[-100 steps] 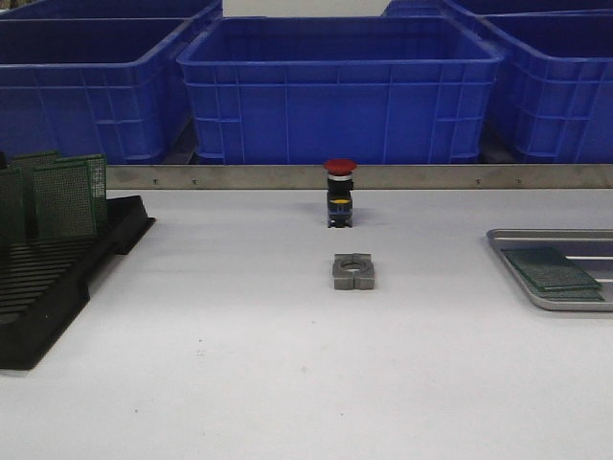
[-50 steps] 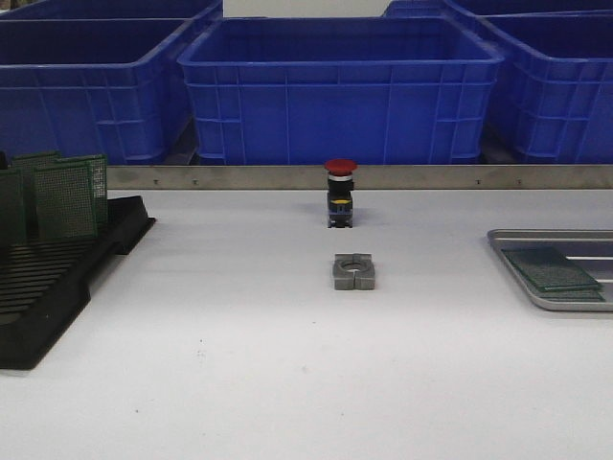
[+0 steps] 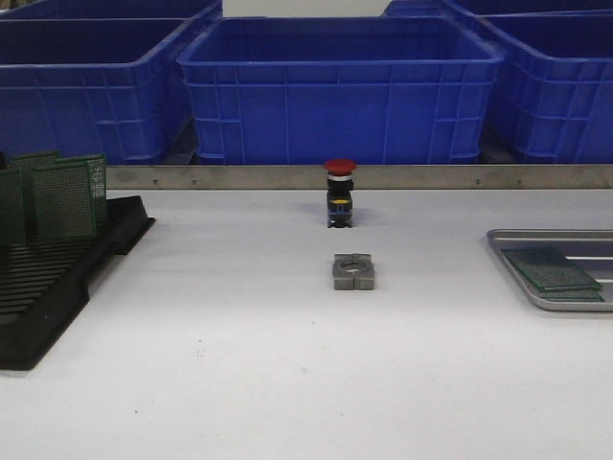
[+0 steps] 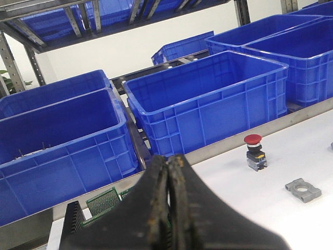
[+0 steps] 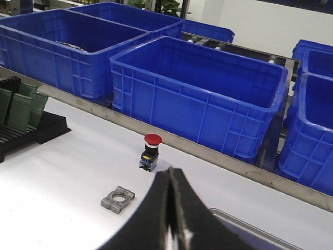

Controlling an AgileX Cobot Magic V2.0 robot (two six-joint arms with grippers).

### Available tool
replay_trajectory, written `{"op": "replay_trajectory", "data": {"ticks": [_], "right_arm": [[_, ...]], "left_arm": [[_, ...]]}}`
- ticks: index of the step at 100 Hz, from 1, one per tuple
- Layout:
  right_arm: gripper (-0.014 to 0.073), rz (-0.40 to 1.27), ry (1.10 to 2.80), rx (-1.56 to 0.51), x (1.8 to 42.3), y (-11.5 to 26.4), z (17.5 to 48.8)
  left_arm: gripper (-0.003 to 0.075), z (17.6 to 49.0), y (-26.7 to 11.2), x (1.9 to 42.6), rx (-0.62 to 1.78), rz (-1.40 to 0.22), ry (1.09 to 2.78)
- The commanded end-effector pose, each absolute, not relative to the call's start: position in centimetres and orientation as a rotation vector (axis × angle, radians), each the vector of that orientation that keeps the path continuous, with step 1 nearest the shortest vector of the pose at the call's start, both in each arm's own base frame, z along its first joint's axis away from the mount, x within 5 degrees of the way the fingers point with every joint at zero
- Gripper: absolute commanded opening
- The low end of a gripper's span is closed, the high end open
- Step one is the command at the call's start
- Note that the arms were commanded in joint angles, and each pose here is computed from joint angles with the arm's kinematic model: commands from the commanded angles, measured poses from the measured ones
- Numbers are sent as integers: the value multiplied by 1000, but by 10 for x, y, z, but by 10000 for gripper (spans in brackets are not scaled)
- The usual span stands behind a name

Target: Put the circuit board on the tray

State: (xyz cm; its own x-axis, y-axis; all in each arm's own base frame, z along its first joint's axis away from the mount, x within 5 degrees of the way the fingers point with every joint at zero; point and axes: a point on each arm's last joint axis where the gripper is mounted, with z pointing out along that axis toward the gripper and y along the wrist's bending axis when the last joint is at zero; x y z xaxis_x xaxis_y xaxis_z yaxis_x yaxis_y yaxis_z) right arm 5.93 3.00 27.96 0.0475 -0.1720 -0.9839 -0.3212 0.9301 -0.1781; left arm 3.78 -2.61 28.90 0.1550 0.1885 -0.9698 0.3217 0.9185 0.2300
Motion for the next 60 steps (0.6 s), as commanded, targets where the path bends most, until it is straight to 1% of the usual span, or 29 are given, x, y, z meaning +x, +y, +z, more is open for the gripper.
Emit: {"op": "replay_trajectory", "data": {"ticks": [1,24,28,34,48,60], "right_arm": [[-113,125,1500,-362,59,29,290],[-113,125,1500,-362,59,29,290],[-113,125,1500,-362,59,29,290],[-113,126,1500,-362,59,29,289],[-113,126,1500,-363,59,29,289],[-113,130,1502,-368,59,29,289]], "left_arm": [[-20,301,-23,37,371,-107,1382],[-20,301,-23,37,369,-109,1383],[-20,300,-22,38,336,-118,1383],[-20,297,-18,39,291,-89,1374],[-20,281,-9,42,205,-23,1379],[-20,256,-7,45,118,-85,1428]]}}
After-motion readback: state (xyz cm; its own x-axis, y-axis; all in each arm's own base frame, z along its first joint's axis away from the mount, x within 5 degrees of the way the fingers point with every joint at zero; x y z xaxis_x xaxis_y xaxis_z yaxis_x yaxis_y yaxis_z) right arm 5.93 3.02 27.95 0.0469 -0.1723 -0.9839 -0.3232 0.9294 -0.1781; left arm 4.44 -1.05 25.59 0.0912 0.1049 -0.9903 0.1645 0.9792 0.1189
